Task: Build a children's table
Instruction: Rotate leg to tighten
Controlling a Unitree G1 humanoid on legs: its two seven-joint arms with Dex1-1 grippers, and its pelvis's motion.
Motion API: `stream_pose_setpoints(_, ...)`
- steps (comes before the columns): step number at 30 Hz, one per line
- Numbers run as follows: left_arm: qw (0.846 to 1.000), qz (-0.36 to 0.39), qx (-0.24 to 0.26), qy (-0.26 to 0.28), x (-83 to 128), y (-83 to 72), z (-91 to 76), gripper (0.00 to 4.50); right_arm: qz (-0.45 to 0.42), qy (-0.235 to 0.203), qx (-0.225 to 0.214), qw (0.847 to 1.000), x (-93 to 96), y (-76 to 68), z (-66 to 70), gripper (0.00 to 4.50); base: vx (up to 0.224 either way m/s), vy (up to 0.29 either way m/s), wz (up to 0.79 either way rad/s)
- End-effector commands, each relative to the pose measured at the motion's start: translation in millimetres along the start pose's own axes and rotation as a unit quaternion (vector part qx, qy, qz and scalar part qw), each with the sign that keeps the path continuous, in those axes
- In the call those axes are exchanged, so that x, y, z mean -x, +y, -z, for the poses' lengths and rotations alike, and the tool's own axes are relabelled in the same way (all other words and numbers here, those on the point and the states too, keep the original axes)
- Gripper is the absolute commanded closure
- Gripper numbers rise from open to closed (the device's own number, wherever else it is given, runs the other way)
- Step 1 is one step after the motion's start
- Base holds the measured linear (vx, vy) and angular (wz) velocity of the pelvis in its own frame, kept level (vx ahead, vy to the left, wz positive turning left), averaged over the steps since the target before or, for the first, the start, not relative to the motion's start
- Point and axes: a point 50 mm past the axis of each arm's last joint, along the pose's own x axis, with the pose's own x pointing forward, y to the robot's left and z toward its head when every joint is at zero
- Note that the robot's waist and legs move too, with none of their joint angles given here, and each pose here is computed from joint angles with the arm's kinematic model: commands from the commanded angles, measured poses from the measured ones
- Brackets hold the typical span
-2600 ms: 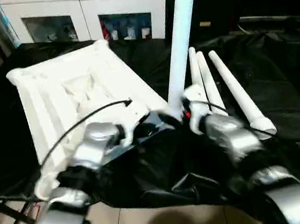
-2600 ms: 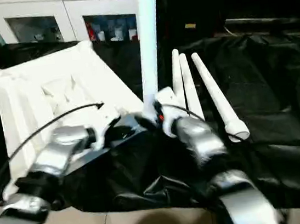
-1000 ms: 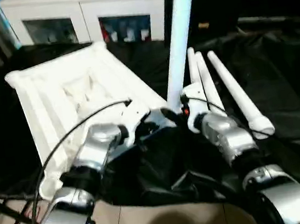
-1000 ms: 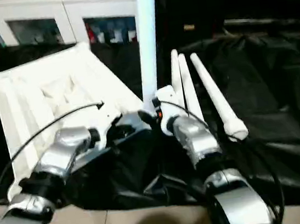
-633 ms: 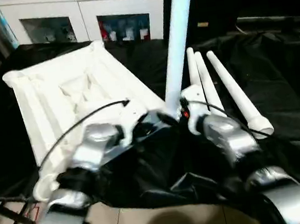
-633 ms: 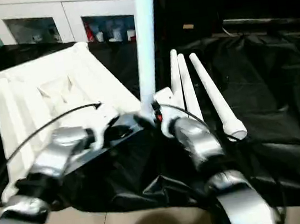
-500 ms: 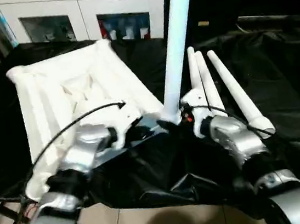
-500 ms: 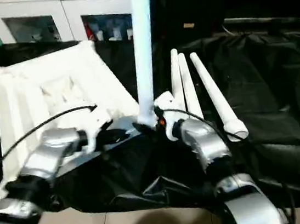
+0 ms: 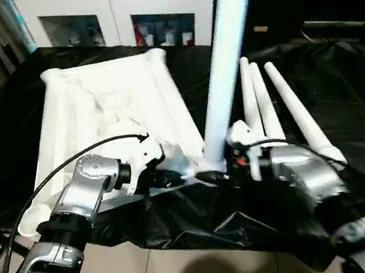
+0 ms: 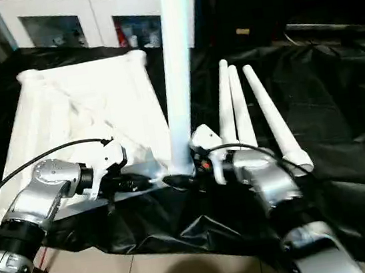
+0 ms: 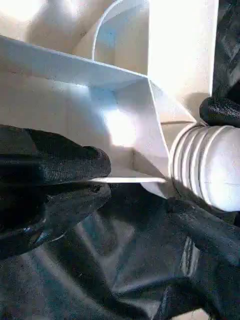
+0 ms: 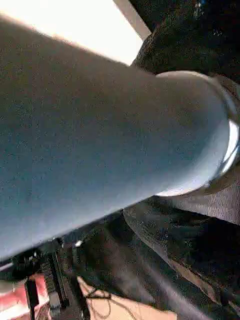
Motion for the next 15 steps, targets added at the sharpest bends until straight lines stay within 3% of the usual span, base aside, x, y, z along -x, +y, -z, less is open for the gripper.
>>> stream_pose_setpoints(1, 0.999, 0.029, -0.037, -0.027, 0.5, -2.3, -20.2, 4.50, -0.020, 0.002, -0.008, 1.000, -0.6, 4.3, 0.6, 1.08, 0.000, 0.000, 0.00)
stream_pose_setpoints(10, 0.998, -0.008, -0.038, -0.041, -4.6, 2.7, -23.7, 4.50, -0.019, -0.002, -0.031, 0.999, -12.8, 12.0, 5.5, 1.71, 0.000, 0.000, 0.00)
stream_pose_setpoints(15, 0.991, -0.124, -0.009, -0.052, -19.6, 19.7, -32.5, 4.50, 0.155, 0.000, -0.069, 0.986, -37.1, -6.3, 13.1, 1.73, 0.000, 0.000, 0.00)
